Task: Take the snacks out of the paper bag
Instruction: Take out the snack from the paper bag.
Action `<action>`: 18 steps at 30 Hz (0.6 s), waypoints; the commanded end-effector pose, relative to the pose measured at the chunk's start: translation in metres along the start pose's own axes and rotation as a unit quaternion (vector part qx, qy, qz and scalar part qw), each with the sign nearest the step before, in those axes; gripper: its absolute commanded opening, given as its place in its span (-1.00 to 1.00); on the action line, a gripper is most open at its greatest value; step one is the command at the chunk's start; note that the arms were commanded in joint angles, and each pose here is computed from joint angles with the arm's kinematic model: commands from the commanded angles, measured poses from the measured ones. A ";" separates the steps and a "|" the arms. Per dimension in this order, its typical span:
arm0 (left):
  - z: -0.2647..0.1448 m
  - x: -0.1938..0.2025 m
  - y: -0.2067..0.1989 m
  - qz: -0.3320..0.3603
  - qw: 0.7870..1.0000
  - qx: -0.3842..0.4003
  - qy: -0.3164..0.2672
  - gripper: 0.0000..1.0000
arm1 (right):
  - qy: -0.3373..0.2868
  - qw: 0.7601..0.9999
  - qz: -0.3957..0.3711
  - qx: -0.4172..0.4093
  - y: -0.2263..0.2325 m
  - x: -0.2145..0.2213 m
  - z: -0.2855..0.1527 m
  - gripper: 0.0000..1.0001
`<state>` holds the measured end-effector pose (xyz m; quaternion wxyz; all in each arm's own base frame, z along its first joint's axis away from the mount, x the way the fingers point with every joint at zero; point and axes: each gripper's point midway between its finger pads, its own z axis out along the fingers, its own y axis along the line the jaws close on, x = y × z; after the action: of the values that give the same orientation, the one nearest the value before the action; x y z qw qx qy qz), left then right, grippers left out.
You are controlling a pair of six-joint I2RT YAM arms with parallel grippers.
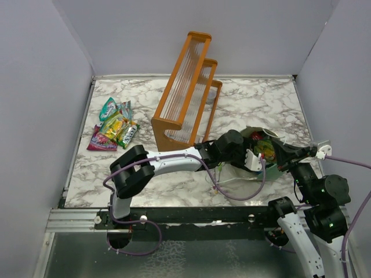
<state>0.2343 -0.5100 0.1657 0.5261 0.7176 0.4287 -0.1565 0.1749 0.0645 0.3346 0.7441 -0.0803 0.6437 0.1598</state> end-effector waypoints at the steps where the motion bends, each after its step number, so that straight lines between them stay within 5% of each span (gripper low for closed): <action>1: 0.013 -0.005 -0.010 0.046 0.999 0.026 -0.012 0.35 | -0.003 1.000 0.003 0.011 -0.004 0.000 0.000 -0.96; 11: 0.038 0.024 -0.006 0.066 0.996 0.032 0.048 0.35 | -0.001 1.000 0.004 0.011 -0.004 0.001 -0.001 -0.96; 18: 0.034 0.036 -0.002 0.066 0.995 0.013 0.078 -0.08 | -0.001 1.000 0.004 0.013 -0.004 0.001 0.000 -0.96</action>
<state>0.2550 -0.5317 0.1374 0.5056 0.7544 0.4063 -0.1006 0.1752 0.0638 0.3345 0.7442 -0.0787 0.6440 0.1585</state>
